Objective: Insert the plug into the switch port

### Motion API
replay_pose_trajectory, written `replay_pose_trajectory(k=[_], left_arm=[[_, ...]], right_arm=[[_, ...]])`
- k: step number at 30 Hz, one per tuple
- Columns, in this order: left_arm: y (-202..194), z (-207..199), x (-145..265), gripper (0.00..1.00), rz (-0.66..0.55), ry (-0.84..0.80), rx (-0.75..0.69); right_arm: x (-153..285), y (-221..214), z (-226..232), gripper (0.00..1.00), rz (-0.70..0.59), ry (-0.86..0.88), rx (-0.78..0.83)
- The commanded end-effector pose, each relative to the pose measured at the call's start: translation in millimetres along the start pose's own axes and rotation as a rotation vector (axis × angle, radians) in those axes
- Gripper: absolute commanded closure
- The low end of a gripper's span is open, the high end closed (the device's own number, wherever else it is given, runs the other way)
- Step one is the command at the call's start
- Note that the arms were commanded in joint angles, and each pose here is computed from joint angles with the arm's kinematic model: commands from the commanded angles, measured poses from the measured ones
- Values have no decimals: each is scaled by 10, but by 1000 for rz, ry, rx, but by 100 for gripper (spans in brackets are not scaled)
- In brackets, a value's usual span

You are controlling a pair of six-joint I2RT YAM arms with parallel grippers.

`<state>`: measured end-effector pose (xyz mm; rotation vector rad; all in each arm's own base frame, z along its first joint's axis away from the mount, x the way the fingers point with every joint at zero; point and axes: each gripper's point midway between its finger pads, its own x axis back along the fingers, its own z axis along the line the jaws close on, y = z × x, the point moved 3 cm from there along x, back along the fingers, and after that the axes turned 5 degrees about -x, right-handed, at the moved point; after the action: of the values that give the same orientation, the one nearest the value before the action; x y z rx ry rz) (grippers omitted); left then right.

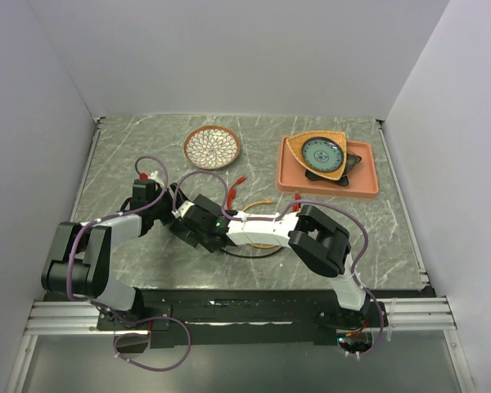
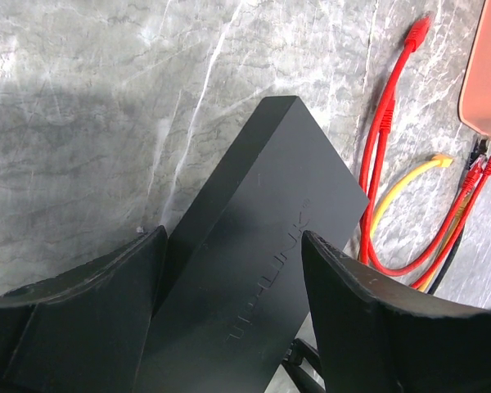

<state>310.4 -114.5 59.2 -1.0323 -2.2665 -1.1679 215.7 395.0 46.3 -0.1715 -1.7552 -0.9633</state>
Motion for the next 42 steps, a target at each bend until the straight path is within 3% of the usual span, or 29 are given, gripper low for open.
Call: replay_pose_trajectory(k=[1,14,26,42], left_arm=[[-95,6,14,27,29,-14,20],[-127,-8,5,28,47,-30,25],[-151,10,-31,29,67,-27,31],[-145,15,-56,29,70,-27,33]], right_arm=[[-16,69,31,100,-18,-10,-12],[-101,165,27,100,-13,-44,-24],[91,305,50,100,-132,8,-12],[72,379,124,100,-156,25,24]])
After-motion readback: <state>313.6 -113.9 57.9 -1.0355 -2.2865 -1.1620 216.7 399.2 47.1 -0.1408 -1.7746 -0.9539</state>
